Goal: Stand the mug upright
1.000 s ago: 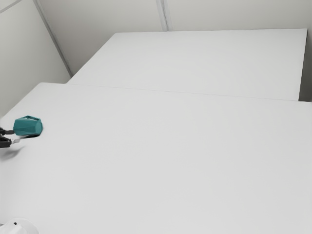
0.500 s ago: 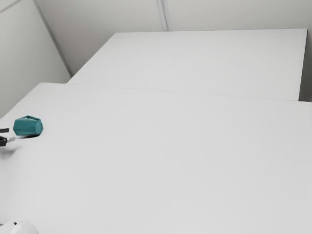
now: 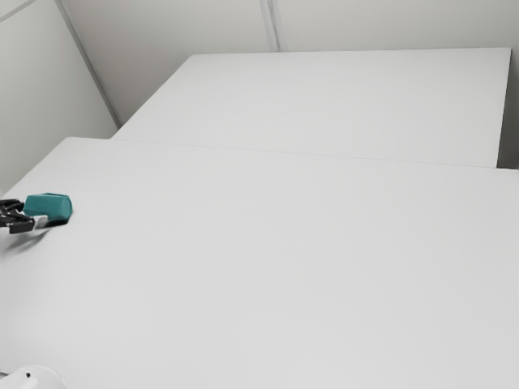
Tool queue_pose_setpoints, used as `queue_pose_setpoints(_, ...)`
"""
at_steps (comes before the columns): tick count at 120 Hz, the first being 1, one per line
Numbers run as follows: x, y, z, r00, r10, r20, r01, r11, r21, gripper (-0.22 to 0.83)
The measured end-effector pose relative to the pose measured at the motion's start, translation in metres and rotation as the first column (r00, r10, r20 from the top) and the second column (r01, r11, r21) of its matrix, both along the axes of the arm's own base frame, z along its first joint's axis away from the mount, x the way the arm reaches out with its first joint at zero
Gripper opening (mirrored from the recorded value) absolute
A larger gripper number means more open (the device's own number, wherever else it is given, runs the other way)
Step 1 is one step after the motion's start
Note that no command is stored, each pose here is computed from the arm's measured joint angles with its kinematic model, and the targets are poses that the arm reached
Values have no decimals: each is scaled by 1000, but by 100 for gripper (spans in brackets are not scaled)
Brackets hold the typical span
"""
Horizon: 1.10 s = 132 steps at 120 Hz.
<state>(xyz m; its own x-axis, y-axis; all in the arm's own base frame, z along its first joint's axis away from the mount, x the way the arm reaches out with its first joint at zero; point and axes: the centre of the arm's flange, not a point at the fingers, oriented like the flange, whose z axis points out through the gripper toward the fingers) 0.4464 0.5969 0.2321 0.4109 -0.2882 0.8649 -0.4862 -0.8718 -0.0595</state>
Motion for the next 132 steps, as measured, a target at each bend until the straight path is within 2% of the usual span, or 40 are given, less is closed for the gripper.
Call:
queue_pose_setpoints(11,0,1,2,1000,6,2,-6,1000,0,24)
queue_pose_setpoints(23,-1,2,4,1000,13,2,-13,1000,3,8)
queue_pose_setpoints(43,3,4,11,1000,16,4,-16,1000,20,-8)
queue_pose_setpoints(76,15,2,36,1000,6,-6,-5,996,84,-15)
queue_pose_setpoints(100,31,-14,87,1000,-11,-29,16,985,172,-15)
queue_pose_setpoints(115,43,-65,118,994,-29,-102,51,974,221,-16)
queue_pose_setpoints(132,87,-151,142,981,-15,-195,73,953,295,-17)
